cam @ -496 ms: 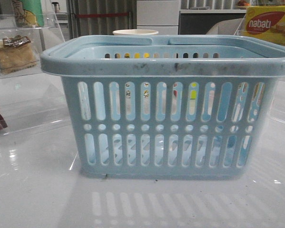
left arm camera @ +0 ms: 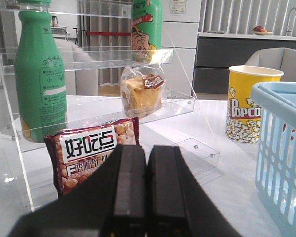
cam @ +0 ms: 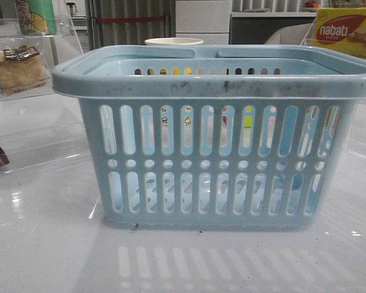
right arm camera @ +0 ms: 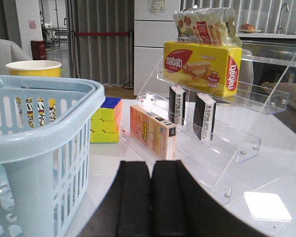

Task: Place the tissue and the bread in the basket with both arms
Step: 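Move the right gripper toward the black-and-white tissue pack on the shelf, then grasp the black-and-white tissue pack with the right gripper, then carry the tissue pack over the basket with the right gripper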

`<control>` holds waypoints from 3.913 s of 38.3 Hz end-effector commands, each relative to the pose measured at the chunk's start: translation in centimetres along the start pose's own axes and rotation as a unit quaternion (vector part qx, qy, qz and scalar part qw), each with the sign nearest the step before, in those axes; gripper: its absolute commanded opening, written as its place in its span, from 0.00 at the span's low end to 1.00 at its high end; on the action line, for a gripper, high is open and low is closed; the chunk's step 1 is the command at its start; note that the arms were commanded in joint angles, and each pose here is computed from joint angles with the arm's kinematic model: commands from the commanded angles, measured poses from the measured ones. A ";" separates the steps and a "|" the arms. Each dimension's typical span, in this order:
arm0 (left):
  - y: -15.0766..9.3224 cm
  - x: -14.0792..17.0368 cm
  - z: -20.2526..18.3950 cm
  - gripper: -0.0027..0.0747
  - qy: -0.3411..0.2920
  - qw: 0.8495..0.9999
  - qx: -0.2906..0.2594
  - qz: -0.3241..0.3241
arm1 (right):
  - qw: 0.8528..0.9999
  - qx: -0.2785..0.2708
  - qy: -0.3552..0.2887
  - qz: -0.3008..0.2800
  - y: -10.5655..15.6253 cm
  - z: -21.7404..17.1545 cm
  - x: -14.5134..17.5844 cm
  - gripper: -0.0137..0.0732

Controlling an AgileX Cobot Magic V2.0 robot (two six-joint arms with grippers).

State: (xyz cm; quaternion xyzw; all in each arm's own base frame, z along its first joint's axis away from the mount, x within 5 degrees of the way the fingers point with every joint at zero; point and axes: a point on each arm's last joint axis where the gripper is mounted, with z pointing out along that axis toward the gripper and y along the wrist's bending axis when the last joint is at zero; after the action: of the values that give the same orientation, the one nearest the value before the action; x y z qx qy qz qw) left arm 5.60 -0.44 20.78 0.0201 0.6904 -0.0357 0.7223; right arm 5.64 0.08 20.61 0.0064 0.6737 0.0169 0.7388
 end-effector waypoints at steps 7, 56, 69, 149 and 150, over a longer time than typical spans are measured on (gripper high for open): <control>0.0 -0.7 -0.1 0.15 -0.049 0.999 0.003 -0.008 | 0.998 0.000 -0.058 -0.005 0.0 -0.2 -1.1 0.22; -0.2 -12.7 6.9 0.15 0.172 0.985 -0.007 0.011 | 0.964 0.012 0.264 -0.005 0.3 8.6 -12.5 0.22; -0.1 -10.6 9.6 0.51 0.242 0.970 -0.008 0.011 | 0.924 0.015 0.382 -0.005 0.1 13.4 -8.1 0.61; -0.1 -10.5 10.0 0.55 0.242 0.970 -0.007 0.011 | 0.933 0.105 0.345 -0.005 -8.3 37.6 -6.2 0.37; -0.1 -10.5 10.0 0.55 0.242 0.970 -0.007 0.011 | 0.933 0.105 0.344 -0.006 -8.3 37.5 -6.4 0.36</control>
State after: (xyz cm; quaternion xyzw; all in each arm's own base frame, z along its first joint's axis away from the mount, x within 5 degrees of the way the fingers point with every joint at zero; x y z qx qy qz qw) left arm 14.64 -0.98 30.19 0.0325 0.8723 -0.0094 0.4878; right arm 42.76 -7.61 25.77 0.0794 0.9198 -0.0439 0.3819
